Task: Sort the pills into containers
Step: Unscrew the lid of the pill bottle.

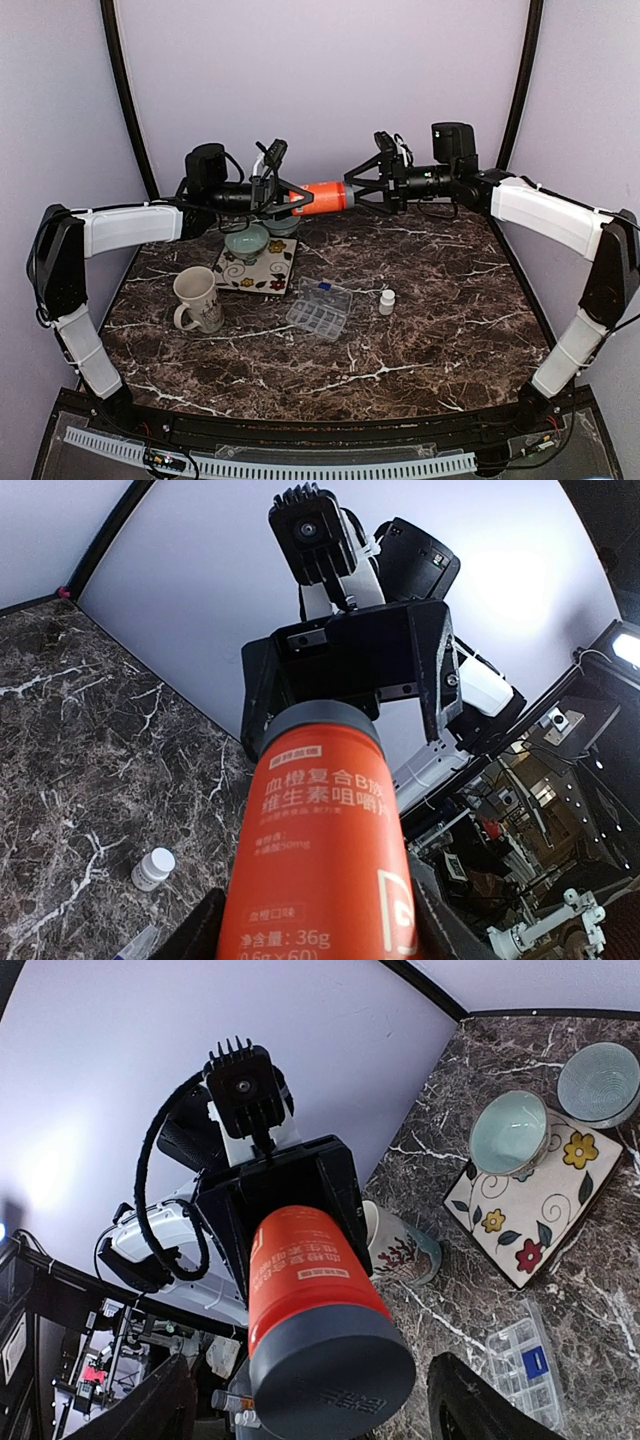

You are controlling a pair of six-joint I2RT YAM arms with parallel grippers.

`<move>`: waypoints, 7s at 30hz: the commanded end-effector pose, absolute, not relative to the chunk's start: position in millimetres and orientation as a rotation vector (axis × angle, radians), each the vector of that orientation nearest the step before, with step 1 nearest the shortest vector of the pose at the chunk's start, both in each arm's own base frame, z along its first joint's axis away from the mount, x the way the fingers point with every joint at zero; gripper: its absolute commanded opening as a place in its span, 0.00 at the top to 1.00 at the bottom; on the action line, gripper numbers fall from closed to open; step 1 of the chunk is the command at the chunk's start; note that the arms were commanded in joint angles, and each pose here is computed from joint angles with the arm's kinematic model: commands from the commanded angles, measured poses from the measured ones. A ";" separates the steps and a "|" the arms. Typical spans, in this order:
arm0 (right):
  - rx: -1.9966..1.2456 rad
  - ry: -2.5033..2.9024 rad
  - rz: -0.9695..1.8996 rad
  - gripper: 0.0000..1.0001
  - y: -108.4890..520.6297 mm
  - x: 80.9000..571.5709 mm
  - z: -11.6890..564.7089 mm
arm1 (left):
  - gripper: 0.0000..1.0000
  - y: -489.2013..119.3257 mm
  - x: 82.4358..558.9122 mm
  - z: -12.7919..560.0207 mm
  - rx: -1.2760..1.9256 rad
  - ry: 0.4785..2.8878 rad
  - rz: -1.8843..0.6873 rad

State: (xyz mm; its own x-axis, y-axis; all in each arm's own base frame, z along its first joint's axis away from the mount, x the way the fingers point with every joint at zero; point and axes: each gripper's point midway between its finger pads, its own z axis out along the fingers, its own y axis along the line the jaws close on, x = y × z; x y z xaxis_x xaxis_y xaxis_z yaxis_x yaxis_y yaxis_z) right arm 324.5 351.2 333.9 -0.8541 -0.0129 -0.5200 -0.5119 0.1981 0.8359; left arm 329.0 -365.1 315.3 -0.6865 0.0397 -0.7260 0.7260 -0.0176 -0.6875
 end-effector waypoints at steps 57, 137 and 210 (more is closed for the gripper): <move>-0.992 1.669 0.926 0.98 329.4 311.5 375.1 | 0.94 -368.9 306.5 367.2 0.761 1.638 -2.221; -0.589 2.091 1.612 0.58 342.5 315.6 316.0 | 0.96 -377.8 321.1 350.5 0.893 1.641 -1.968; -0.981 1.727 0.927 0.54 317.3 325.1 366.6 | 0.95 -367.5 296.9 380.3 0.922 1.577 -2.169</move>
State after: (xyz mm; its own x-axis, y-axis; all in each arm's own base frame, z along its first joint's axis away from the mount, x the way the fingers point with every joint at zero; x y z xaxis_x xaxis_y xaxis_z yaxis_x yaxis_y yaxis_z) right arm 298.0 341.7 368.1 -0.2335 -0.2288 -0.9451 -0.9455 0.2800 0.1659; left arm 313.0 -385.3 341.8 -0.8617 0.1580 -0.4822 0.4319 -0.2704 -0.8604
